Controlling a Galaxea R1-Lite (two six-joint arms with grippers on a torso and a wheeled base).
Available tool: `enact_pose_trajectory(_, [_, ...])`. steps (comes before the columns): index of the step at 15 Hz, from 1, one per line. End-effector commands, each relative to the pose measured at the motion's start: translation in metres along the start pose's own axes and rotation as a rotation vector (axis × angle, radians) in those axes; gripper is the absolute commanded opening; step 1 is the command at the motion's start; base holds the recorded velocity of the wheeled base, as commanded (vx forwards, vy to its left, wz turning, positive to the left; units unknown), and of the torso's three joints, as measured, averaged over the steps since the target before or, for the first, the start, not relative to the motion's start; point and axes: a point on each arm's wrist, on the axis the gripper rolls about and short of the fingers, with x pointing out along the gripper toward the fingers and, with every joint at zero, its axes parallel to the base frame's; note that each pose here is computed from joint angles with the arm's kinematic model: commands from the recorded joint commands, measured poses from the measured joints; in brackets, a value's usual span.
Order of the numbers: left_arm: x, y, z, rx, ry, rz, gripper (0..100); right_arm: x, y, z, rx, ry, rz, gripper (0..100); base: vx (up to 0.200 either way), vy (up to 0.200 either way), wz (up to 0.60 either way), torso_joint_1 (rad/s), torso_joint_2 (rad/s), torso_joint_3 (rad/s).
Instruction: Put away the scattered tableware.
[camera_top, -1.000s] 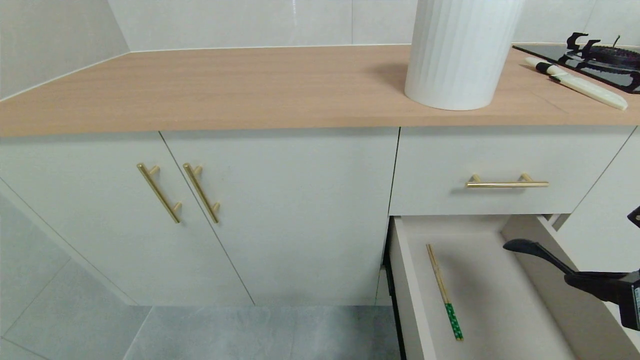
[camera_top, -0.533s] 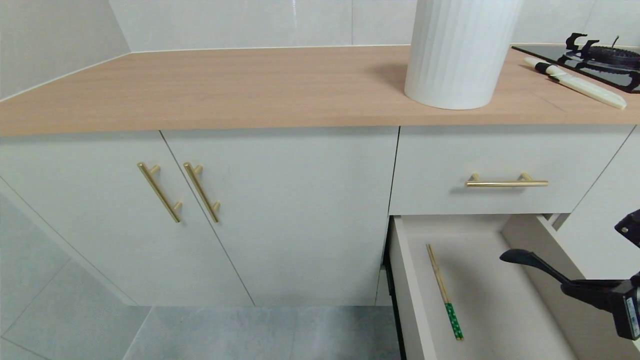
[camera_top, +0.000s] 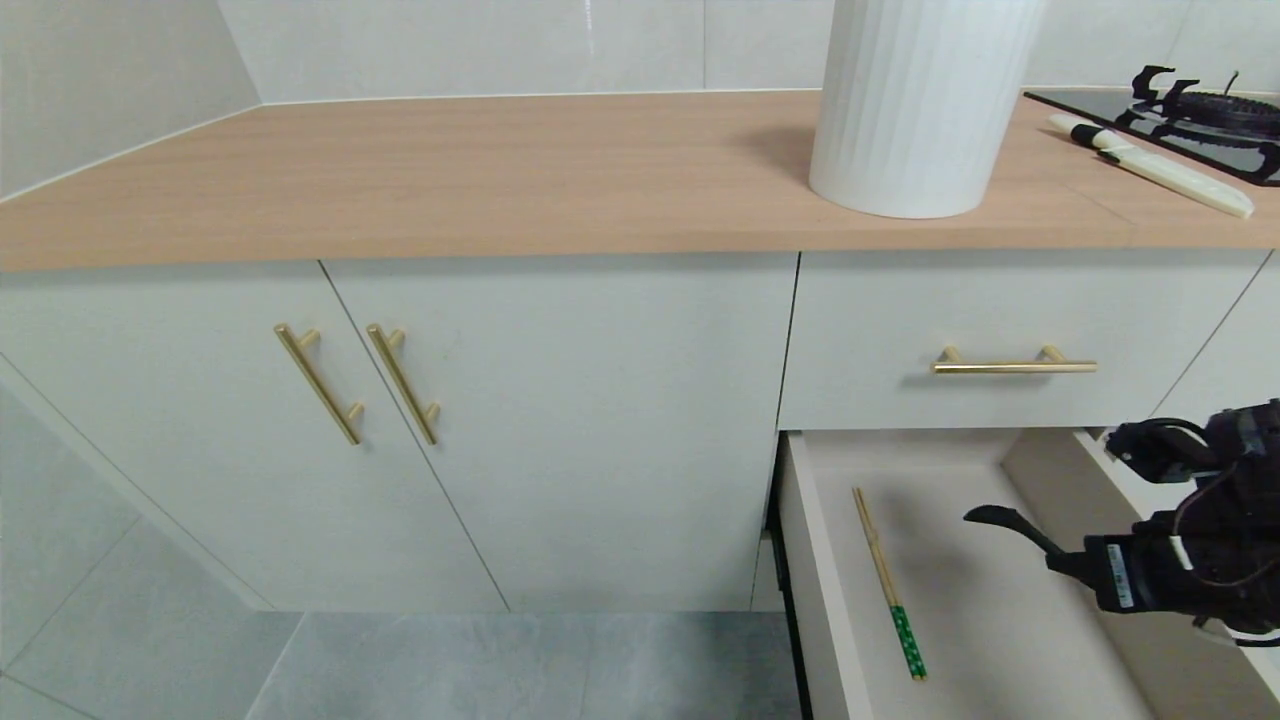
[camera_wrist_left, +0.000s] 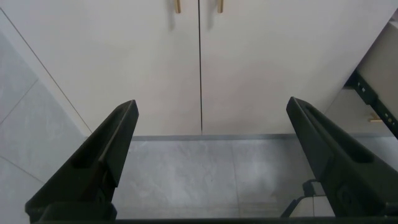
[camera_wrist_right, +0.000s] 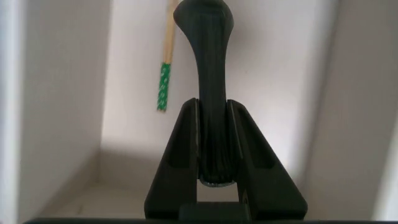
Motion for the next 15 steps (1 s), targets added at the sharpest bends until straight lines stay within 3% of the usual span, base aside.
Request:
enact_pose_trajectory(1, [0.000, 0.000, 0.000, 0.000, 0.000, 0.000, 100, 0.050, 0.011, -0.019, 0.008, 0.131, -0.003, 0, 0.000, 0.000, 0.00, 0.000, 0.00, 0.000])
enact_pose_trajectory(3, [0.000, 0.000, 0.000, 0.000, 0.000, 0.000, 100, 0.073, 0.019, -0.029, 0.027, 0.126, -0.028, 0, 0.000, 0.000, 0.00, 0.000, 0.00, 0.000])
enact_pose_trajectory(8, [0.000, 0.000, 0.000, 0.000, 0.000, 0.000, 100, 0.124, 0.015, -0.056, 0.014, 0.127, -0.147, 0, 0.000, 0.000, 0.00, 0.000, 0.00, 0.000])
enact_pose_trajectory(15, [0.000, 0.000, 0.000, 0.000, 0.000, 0.000, 100, 0.141, 0.011, -0.062, 0.027, 0.094, -0.182, 0, 0.000, 0.000, 0.00, 0.000, 0.00, 0.000])
